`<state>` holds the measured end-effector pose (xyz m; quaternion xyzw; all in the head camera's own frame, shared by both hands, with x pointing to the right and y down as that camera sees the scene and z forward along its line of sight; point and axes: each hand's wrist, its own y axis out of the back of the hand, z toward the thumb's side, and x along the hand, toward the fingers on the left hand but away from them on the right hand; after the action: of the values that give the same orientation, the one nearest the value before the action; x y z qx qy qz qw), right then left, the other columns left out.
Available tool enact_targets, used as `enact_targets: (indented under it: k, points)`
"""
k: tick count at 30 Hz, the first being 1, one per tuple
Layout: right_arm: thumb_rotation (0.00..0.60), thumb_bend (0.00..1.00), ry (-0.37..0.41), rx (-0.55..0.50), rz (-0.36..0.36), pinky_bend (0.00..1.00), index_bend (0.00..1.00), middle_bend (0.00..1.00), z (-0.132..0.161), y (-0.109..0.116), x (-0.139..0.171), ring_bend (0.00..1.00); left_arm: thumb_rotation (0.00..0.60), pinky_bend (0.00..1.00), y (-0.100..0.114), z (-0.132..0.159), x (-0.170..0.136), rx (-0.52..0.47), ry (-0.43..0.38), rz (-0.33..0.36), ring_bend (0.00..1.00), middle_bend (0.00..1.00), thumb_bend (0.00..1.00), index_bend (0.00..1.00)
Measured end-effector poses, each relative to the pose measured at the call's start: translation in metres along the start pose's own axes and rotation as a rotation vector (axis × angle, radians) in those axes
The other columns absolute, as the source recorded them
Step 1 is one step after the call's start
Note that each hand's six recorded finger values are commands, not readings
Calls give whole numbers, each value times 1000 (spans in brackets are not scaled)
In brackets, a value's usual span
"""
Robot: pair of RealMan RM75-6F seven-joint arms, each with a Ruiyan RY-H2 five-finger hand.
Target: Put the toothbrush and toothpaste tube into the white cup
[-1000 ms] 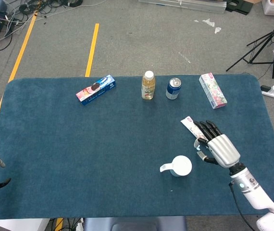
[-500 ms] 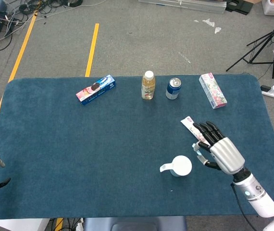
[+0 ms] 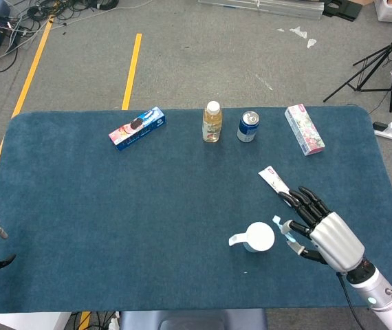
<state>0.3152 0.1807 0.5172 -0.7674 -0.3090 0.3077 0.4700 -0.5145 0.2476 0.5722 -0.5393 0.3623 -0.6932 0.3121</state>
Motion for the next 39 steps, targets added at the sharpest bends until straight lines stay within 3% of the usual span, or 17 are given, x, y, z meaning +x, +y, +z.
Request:
enact_targets:
  k: [19, 39]
  points:
    - [600, 311, 61, -31, 89, 61, 556, 37, 17, -29, -7, 0, 600, 305, 3, 0, -2, -12, -6, 9, 246, 250, 0, 468]
    - [600, 302, 23, -81, 177, 61, 550, 37, 0, -78, -21, 0, 600, 305, 4, -1, -2, -19, -8, 10, 246, 250, 0, 468]
